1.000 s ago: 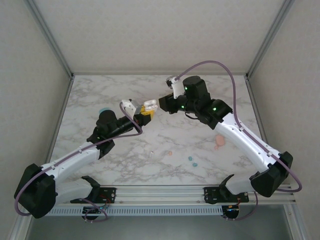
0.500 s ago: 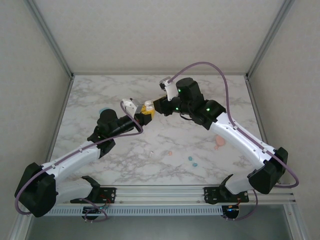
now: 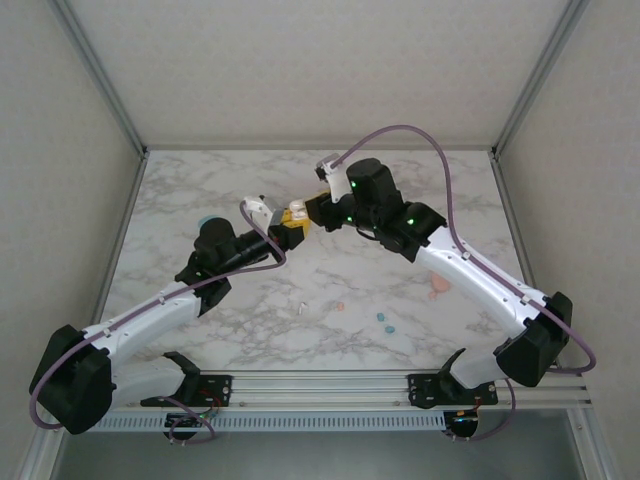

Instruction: Insert wireless bluetooth earbuds into charging case

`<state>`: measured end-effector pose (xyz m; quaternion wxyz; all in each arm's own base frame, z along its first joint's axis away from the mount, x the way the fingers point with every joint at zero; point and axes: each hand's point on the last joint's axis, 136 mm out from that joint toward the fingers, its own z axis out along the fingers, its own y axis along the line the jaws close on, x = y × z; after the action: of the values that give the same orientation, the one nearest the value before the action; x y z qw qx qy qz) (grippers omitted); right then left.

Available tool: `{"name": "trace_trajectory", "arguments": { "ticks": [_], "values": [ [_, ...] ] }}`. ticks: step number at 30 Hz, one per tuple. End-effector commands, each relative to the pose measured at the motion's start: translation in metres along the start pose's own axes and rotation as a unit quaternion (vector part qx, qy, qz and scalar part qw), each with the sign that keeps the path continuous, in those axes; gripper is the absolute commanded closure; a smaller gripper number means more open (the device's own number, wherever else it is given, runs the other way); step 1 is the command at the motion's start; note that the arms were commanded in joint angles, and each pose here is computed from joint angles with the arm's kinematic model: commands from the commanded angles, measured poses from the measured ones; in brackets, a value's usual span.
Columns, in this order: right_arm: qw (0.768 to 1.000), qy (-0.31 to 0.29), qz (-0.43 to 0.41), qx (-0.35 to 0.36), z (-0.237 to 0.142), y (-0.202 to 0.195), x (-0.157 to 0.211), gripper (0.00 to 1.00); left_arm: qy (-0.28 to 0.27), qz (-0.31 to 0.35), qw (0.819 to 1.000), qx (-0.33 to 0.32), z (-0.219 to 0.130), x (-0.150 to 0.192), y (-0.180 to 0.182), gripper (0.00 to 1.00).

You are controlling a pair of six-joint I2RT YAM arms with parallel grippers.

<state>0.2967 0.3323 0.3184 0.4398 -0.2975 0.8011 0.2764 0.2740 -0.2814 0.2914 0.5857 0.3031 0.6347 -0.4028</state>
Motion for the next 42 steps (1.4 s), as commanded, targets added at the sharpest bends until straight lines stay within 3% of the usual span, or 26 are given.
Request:
{"name": "trace_trajectory", "arguments": {
  "ticks": [1,12,24,37,42],
  "values": [
    [1.000,-0.002,-0.023,0.000,0.004,0.003,0.004,0.76,-0.046,-0.002,0.999,0.010,0.000,-0.033,-0.008,0.85],
    [0.998,0.008,-0.038,-0.050,-0.004,0.021,0.012,0.72,-0.065,-0.001,0.998,-0.013,-0.005,-0.043,-0.003,0.85],
    [0.997,0.008,-0.021,-0.067,-0.012,0.028,0.008,0.61,-0.065,0.017,0.998,-0.003,-0.005,-0.044,-0.007,0.86],
    [0.994,-0.017,0.047,-0.097,-0.037,0.034,-0.018,0.34,-0.049,0.040,0.998,-0.001,-0.008,-0.039,-0.009,0.86],
    [0.992,-0.029,0.064,-0.102,-0.044,0.034,-0.027,0.30,-0.046,0.044,0.998,0.000,-0.009,-0.038,-0.011,0.86]
  ]
}}
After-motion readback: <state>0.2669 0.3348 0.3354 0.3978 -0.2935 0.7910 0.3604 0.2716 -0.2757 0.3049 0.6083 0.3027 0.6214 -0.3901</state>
